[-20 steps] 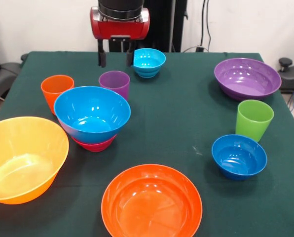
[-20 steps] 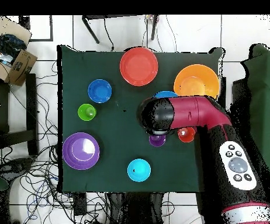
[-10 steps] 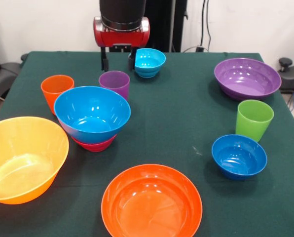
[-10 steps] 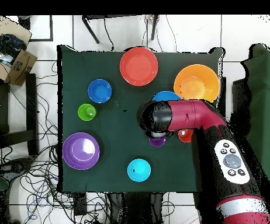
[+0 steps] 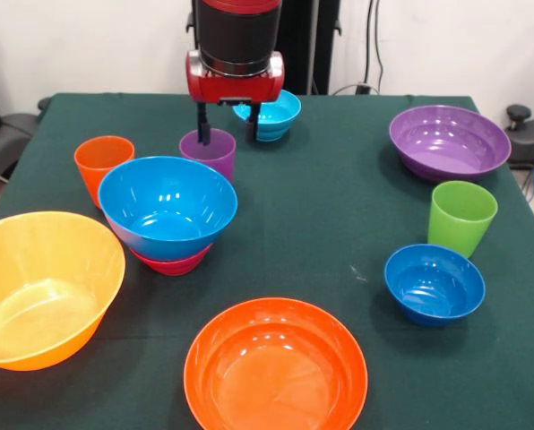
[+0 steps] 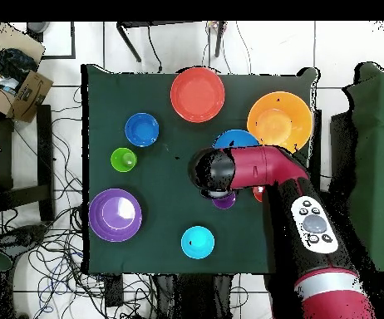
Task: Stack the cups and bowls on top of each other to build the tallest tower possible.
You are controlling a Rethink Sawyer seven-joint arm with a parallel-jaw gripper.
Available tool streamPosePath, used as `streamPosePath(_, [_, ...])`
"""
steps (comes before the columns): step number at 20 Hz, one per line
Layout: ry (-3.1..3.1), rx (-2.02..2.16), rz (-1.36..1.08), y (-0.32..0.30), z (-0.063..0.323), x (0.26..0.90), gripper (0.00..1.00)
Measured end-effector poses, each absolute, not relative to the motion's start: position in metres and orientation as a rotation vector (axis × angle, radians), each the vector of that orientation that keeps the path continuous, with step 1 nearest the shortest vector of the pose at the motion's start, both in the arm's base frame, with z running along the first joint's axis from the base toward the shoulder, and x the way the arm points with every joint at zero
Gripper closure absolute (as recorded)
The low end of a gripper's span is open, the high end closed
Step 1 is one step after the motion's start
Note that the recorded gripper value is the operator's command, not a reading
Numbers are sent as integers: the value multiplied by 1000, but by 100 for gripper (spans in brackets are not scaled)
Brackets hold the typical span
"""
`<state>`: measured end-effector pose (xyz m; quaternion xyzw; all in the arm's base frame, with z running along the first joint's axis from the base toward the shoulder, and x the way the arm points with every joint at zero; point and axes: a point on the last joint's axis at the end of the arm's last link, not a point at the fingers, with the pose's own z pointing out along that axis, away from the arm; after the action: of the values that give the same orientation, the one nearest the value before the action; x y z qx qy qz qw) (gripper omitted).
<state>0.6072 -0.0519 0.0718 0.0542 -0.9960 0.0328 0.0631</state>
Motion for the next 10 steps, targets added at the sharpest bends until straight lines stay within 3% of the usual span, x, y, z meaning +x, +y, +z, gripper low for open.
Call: streamPosePath(10, [-2994, 89, 85, -49, 50, 597, 0])
